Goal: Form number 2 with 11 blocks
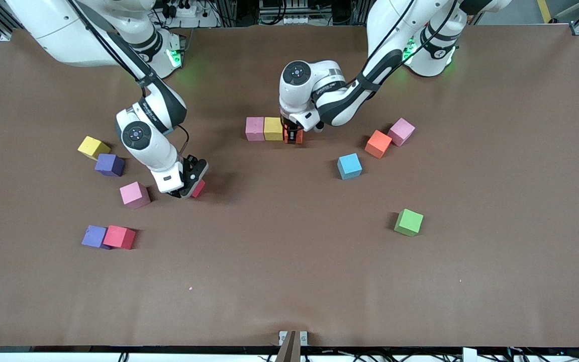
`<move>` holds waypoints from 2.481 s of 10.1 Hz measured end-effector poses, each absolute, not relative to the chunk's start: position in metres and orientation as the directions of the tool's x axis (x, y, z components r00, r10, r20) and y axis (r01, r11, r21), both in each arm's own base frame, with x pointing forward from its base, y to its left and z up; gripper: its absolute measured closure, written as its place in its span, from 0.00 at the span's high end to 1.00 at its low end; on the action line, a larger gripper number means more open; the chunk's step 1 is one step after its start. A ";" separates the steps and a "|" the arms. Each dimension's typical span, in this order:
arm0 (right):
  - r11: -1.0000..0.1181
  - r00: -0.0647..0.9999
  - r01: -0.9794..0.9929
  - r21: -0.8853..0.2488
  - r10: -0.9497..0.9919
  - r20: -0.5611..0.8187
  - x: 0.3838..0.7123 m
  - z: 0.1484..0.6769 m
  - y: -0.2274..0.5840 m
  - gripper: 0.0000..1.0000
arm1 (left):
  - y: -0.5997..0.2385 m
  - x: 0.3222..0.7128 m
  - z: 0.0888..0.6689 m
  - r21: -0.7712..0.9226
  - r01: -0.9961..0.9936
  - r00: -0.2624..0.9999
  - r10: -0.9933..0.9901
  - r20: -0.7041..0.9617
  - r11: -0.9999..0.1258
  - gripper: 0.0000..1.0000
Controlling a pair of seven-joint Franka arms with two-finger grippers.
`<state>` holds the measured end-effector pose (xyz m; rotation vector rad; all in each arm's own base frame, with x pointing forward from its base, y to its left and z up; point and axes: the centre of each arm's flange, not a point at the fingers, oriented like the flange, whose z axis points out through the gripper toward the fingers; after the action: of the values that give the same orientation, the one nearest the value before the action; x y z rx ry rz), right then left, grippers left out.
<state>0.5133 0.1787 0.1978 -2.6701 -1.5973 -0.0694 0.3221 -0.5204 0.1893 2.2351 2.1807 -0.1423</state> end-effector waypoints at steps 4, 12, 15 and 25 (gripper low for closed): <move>-0.486 0.486 0.874 0.015 0.874 -0.008 0.516 0.238 0.179 0.60 | -0.523 0.319 0.190 -0.052 0.998 0.026 0.997 -0.078 -0.030 0.61; -0.719 0.720 0.691 -0.078 0.694 -0.019 0.497 0.261 0.211 0.60 | -0.523 0.322 0.192 -0.050 0.998 0.022 0.998 -0.067 -0.025 1.00; -0.812 0.813 0.578 -0.077 0.582 -0.032 0.485 0.262 0.237 0.60 | -0.519 0.334 0.213 -0.025 1.000 0.017 1.000 -0.026 -0.018 1.00; -0.985 0.992 0.126 -0.119 0.128 -0.012 0.425 0.295 0.401 0.60 | -0.410 0.430 0.280 -0.055 0.978 0.200 0.980 -0.018 -0.201 1.00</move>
<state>0.4251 0.4014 0.2952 -3.0174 -0.1935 0.0298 0.4295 -0.4096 0.2803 2.4581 2.0050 -0.0774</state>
